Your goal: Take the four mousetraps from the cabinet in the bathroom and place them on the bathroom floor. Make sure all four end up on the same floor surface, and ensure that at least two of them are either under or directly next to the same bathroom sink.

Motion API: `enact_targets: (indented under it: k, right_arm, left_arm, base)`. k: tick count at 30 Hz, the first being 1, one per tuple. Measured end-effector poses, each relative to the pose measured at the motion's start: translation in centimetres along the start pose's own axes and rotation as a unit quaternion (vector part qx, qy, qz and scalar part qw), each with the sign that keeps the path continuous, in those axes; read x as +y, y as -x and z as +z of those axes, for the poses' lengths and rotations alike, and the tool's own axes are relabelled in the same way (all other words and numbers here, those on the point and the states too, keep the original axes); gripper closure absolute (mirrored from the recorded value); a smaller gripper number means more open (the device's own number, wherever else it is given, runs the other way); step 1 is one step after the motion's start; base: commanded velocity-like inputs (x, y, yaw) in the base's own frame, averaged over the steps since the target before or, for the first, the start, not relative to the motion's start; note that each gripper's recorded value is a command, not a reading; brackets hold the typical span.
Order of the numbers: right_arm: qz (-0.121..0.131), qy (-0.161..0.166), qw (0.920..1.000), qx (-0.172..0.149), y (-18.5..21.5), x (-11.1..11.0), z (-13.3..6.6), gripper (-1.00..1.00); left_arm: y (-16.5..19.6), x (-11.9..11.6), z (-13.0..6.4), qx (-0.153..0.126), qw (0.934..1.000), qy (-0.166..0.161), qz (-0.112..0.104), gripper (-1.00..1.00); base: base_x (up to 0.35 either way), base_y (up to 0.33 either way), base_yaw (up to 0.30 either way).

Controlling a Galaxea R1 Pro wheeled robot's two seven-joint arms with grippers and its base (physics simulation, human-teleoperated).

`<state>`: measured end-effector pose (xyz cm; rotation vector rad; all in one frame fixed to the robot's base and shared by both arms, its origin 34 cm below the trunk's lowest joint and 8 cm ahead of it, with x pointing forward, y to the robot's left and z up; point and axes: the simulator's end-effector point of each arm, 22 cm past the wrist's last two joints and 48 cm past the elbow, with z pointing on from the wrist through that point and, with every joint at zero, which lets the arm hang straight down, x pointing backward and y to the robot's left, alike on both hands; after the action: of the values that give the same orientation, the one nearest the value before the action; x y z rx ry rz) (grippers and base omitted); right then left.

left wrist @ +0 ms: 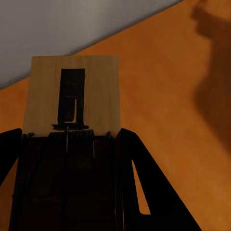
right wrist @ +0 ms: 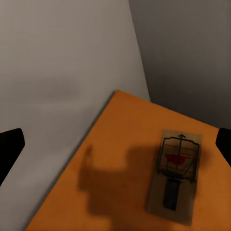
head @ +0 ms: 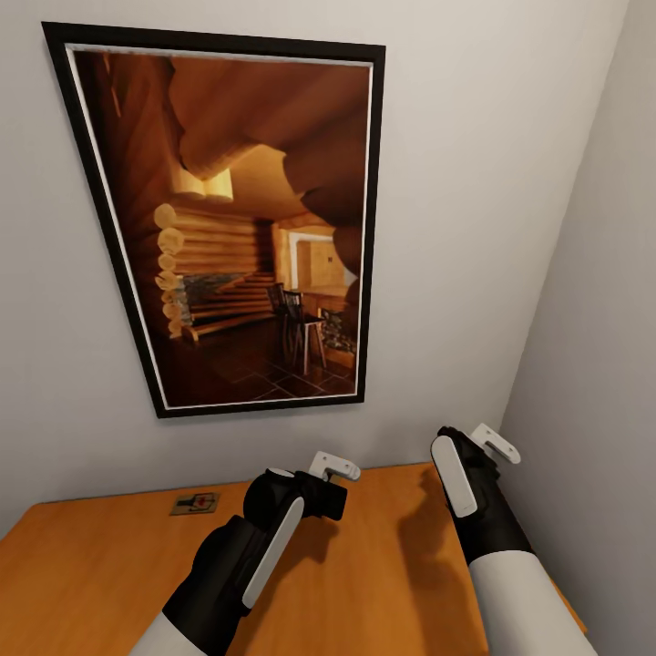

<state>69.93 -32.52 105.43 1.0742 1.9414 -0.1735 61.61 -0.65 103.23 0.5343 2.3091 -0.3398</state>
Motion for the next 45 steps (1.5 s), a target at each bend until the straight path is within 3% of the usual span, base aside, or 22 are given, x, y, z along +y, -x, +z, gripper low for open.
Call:
enact_targets:
  k: [19,45]
  right_arm:
    - [0.023,0.016,0.9996,0.005,0.32,-0.03,0.69,-1.00]
    - [0.020,0.010,0.9997,0.008,0.14,-0.41,0.82,-1.00]
  left_arm:
    - [0.00,0.00,0.00,0.000,1.0000,0.000,0.000,1.00]
    - [0.00,0.00,0.00,0.000,1.0000,0.000,0.000,1.00]
  base:
    - [0.000,0.000,0.000]
    - [0.000,0.000,0.000]
